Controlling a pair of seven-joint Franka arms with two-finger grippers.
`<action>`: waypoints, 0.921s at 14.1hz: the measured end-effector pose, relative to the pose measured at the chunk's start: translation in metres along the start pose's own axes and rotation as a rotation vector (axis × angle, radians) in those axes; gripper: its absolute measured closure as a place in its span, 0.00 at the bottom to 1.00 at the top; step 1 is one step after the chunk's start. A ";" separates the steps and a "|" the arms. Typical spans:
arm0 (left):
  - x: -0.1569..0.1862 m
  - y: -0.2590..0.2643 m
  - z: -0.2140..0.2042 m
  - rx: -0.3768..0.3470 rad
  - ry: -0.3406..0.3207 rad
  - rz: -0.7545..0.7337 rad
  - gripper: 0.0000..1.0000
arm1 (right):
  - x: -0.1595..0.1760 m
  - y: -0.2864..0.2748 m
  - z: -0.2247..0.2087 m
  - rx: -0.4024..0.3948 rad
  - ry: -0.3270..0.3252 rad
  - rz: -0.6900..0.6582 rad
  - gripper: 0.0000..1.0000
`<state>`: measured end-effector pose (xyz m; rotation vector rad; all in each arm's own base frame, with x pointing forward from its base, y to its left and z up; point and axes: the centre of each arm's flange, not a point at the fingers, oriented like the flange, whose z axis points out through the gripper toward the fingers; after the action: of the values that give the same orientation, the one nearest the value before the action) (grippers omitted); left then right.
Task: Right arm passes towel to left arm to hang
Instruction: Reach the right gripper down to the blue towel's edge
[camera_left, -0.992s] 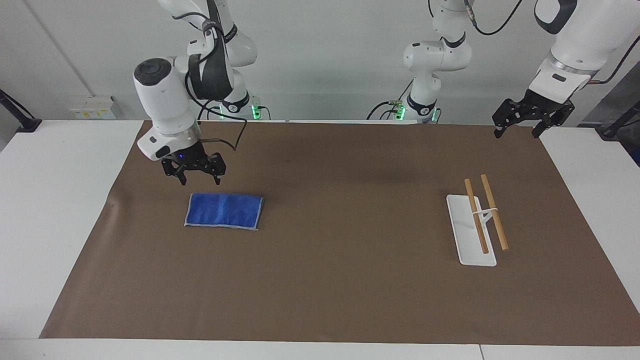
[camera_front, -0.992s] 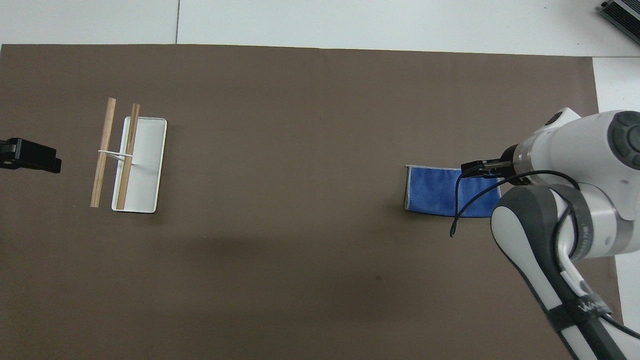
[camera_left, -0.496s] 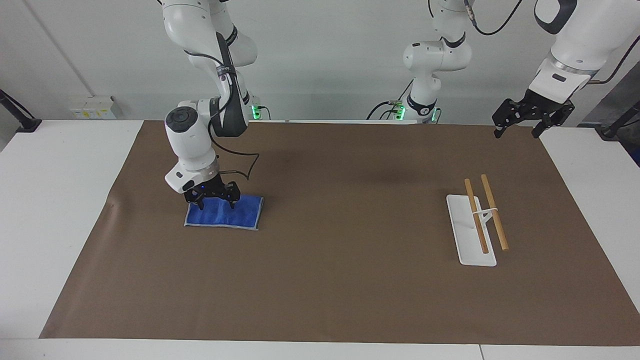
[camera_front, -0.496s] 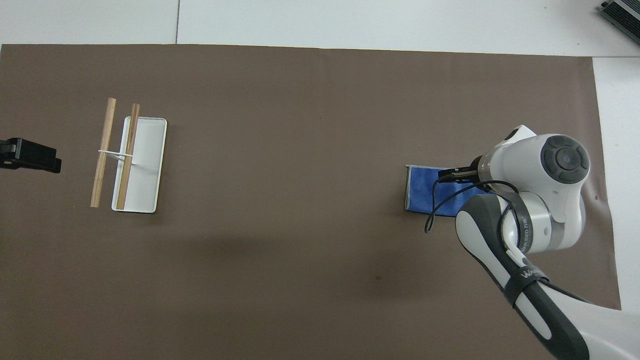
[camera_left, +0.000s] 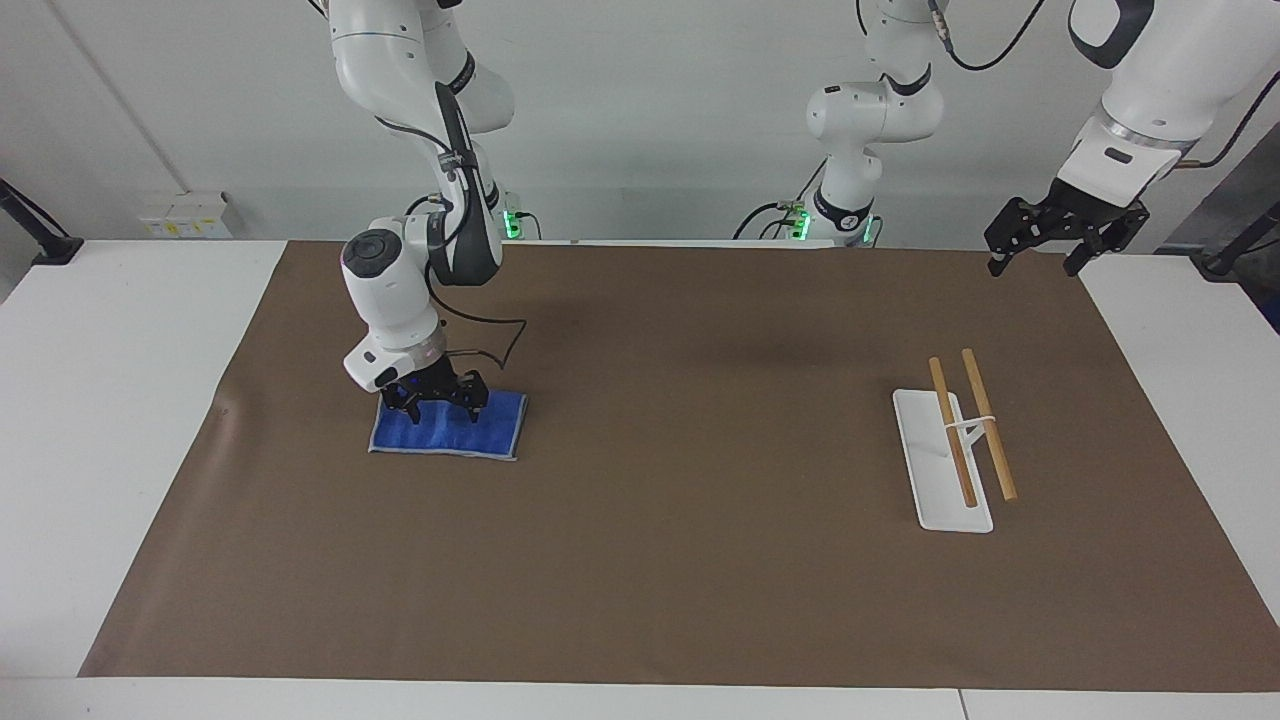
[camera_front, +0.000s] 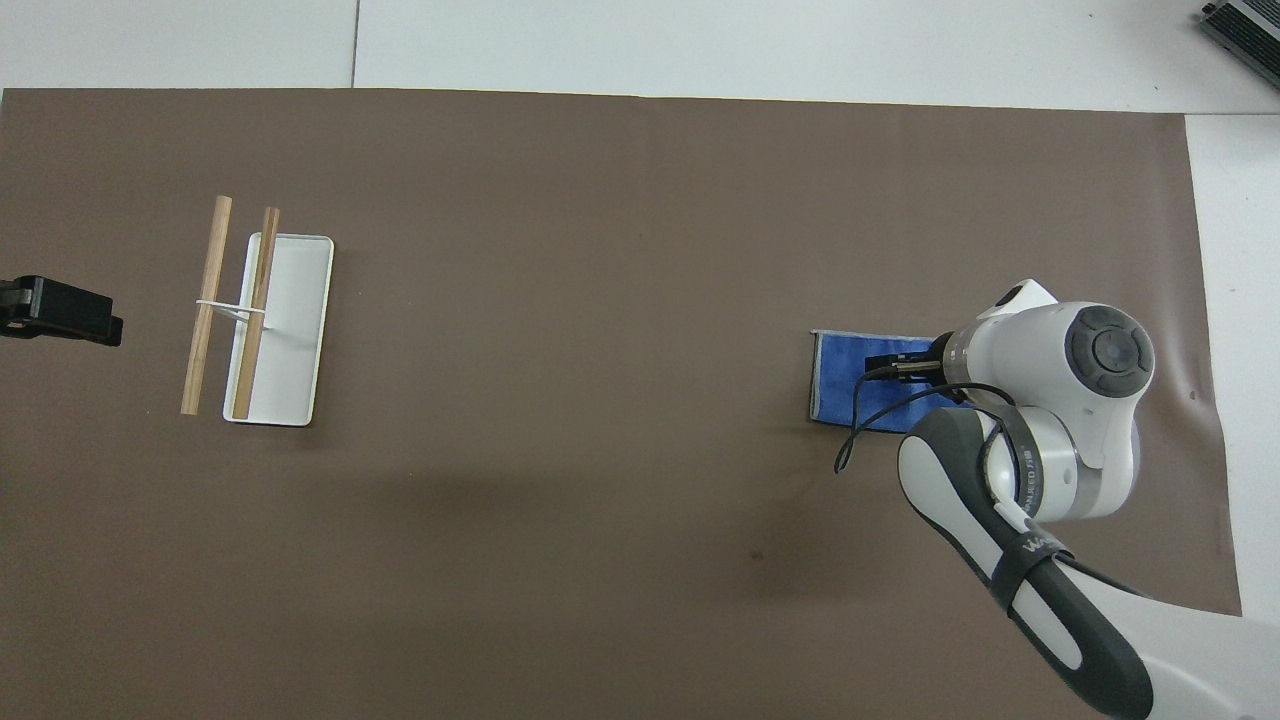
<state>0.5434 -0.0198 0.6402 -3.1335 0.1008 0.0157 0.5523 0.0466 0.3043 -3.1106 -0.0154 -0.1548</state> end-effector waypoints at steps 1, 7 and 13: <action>0.000 0.000 0.000 0.000 0.000 0.000 0.00 | 0.000 0.000 0.002 0.000 0.005 -0.006 0.00; 0.000 0.000 0.000 0.000 0.000 0.000 0.00 | -0.006 0.004 0.012 -0.001 0.026 -0.003 0.00; 0.000 0.000 0.000 0.000 0.000 0.000 0.00 | -0.009 0.003 0.017 -0.002 0.026 -0.005 0.02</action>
<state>0.5434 -0.0198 0.6402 -3.1335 0.1008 0.0158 0.5450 0.0436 0.2865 -3.1099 -0.0225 -0.1949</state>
